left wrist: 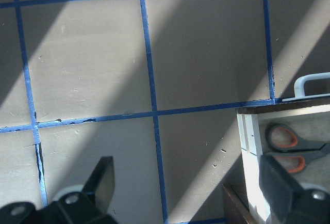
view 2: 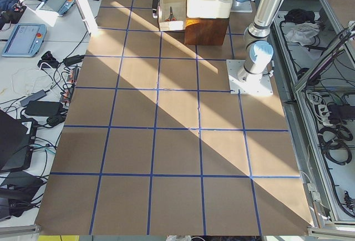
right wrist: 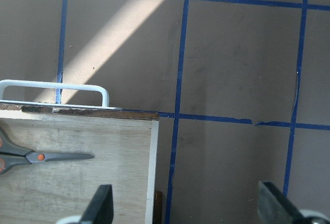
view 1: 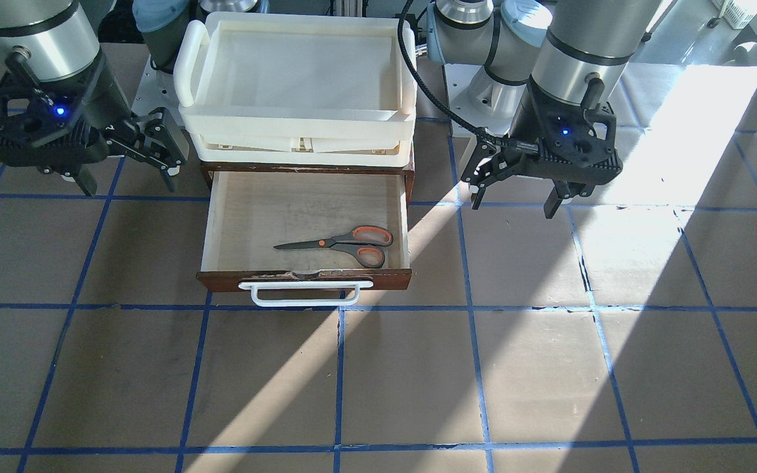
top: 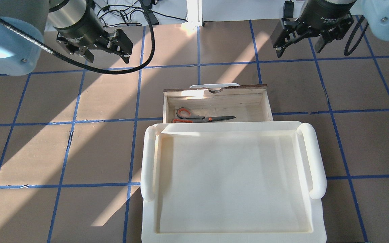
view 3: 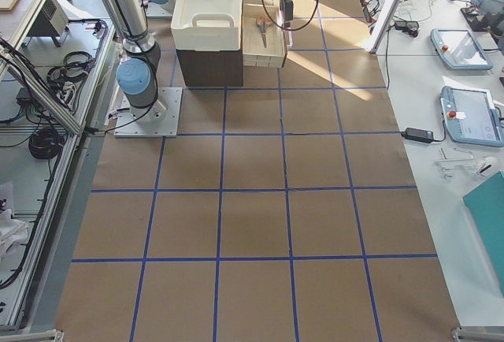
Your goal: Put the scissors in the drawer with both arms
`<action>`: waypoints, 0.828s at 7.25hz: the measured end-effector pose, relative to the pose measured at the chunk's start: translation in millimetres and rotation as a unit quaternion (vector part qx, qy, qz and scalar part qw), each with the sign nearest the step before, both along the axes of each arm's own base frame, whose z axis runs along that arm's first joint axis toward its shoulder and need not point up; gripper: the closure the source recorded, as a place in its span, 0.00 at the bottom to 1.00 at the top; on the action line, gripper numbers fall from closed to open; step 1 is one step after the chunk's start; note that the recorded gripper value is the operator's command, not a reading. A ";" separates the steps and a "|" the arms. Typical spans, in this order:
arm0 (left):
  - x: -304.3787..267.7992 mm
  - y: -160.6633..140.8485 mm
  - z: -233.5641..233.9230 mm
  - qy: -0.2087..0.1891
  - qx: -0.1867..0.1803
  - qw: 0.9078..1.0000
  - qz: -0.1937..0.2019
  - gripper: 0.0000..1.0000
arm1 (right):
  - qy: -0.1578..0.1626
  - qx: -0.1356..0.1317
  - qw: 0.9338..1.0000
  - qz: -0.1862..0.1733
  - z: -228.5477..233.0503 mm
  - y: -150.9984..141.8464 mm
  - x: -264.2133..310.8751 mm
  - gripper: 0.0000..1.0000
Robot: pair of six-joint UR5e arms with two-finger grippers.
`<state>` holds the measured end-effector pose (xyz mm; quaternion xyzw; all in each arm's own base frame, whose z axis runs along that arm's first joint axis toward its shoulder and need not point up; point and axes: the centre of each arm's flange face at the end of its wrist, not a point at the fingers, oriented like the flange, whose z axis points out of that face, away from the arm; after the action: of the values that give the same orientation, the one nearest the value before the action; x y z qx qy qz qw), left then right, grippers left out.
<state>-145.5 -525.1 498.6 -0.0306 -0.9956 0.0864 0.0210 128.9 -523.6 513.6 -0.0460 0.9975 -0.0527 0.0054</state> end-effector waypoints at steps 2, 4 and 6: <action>15.8 6.1 -1.9 0.001 0.022 0.999 0.033 0.00 | -0.001 0.000 1.000 -0.003 -0.8 0.3 0.1 0.00; 18.0 8.6 -8.6 0.003 0.041 0.998 0.049 0.00 | -0.002 -0.003 1.000 -0.001 -0.5 0.0 0.3 0.00; 22.3 13.2 -19.6 -0.010 0.052 0.997 0.056 0.00 | -0.003 -0.002 1.000 -0.001 -0.3 0.3 0.5 0.00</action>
<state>-123.3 -512.0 479.1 0.0253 -0.9990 0.0352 0.0082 129.4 -523.3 513.3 -0.0452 0.9974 -0.0554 0.0079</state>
